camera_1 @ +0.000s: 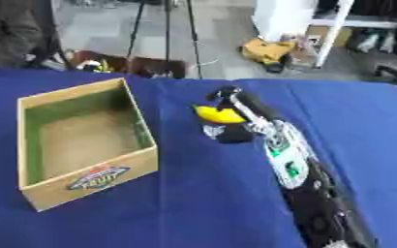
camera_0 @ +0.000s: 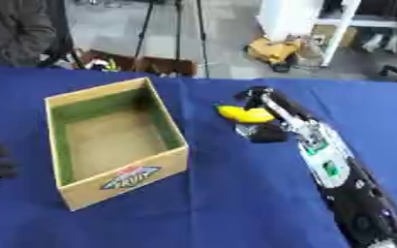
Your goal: Pick up objects on the table and place them in the box.
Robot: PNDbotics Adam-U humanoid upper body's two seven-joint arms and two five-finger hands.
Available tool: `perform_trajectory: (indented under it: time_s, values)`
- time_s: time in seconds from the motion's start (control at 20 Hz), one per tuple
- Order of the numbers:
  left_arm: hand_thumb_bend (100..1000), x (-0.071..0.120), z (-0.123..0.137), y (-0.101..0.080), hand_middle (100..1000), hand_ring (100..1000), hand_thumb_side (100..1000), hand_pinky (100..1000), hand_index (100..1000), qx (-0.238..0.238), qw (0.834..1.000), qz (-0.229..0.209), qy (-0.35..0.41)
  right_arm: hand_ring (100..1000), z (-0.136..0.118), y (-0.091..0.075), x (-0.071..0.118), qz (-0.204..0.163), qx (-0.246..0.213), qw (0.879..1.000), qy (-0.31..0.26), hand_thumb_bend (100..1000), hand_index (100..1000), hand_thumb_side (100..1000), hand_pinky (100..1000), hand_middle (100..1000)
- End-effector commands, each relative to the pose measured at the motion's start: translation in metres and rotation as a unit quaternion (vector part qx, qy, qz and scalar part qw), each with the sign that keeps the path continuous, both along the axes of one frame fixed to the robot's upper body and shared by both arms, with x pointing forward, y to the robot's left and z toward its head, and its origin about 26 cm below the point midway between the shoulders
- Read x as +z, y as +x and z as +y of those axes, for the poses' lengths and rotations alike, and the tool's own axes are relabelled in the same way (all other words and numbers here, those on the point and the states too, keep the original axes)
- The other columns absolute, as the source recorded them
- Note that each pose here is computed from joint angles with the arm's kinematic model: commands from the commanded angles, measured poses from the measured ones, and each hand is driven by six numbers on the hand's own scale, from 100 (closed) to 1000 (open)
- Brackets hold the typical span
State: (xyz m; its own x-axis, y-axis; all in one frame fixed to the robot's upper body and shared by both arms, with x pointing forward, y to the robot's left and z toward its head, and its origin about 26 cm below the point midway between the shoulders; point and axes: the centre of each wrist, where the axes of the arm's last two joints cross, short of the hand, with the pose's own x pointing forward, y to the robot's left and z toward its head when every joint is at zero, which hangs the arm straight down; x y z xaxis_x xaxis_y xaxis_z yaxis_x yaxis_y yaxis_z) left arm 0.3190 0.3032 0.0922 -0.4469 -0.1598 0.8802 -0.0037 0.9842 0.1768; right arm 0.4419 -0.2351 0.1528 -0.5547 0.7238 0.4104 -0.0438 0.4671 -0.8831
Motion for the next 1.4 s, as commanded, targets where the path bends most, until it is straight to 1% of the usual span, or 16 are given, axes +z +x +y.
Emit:
perform_trajectory:
  time_s: [0.05, 0.4, 0.45, 0.5, 0.7, 0.75, 1.0, 1.2, 1.4]
  values:
    - [481, 0.008, 0.003, 0.001, 667, 639, 886, 640, 771, 0.0, 1.0, -0.009, 0.013, 683, -0.005, 0.0, 0.013, -0.02, 0.0, 1.0, 0.002, 249, 832, 464, 746, 758]
    - [481, 0.008, 0.003, 0.001, 667, 639, 885, 640, 769, -0.001, 1.0, -0.01, 0.015, 684, -0.006, -0.001, 0.013, -0.021, 0.001, 1.0, 0.007, 242, 833, 464, 747, 758]
    - [475, 0.008, 0.003, 0.001, 667, 639, 872, 641, 768, -0.001, 1.0, -0.01, 0.015, 684, -0.007, -0.001, 0.013, -0.021, 0.001, 1.0, 0.007, 217, 833, 473, 748, 758]
    - [479, 0.008, 0.003, 0.001, 667, 639, 886, 641, 768, -0.001, 1.0, -0.009, 0.015, 684, -0.007, -0.001, 0.013, -0.022, 0.0, 1.0, 0.007, 240, 834, 464, 748, 759]
    - [478, 0.008, 0.003, 0.001, 668, 639, 886, 641, 769, -0.003, 1.0, -0.01, 0.016, 697, -0.013, 0.0, 0.018, -0.028, 0.0, 1.0, 0.002, 241, 840, 462, 755, 766]
    - [477, 0.009, 0.003, 0.001, 667, 639, 886, 641, 769, -0.004, 1.0, -0.01, 0.016, 700, -0.017, 0.001, 0.02, -0.03, -0.002, 1.0, -0.002, 242, 841, 461, 757, 768]
    - [475, 0.011, 0.002, 0.002, 667, 639, 887, 642, 770, -0.007, 1.0, -0.012, 0.019, 789, -0.046, 0.009, 0.032, -0.037, -0.016, 0.999, -0.03, 266, 863, 446, 816, 818]
    - [474, 0.014, 0.001, 0.004, 667, 638, 888, 642, 770, -0.014, 1.0, -0.014, 0.024, 827, -0.072, 0.016, 0.041, -0.039, -0.032, 0.997, -0.055, 278, 872, 435, 838, 837]
    - [471, 0.016, 0.001, 0.005, 667, 637, 889, 642, 770, -0.018, 0.999, -0.017, 0.029, 844, -0.097, 0.022, 0.044, -0.034, -0.056, 0.995, -0.071, 286, 876, 422, 847, 844]
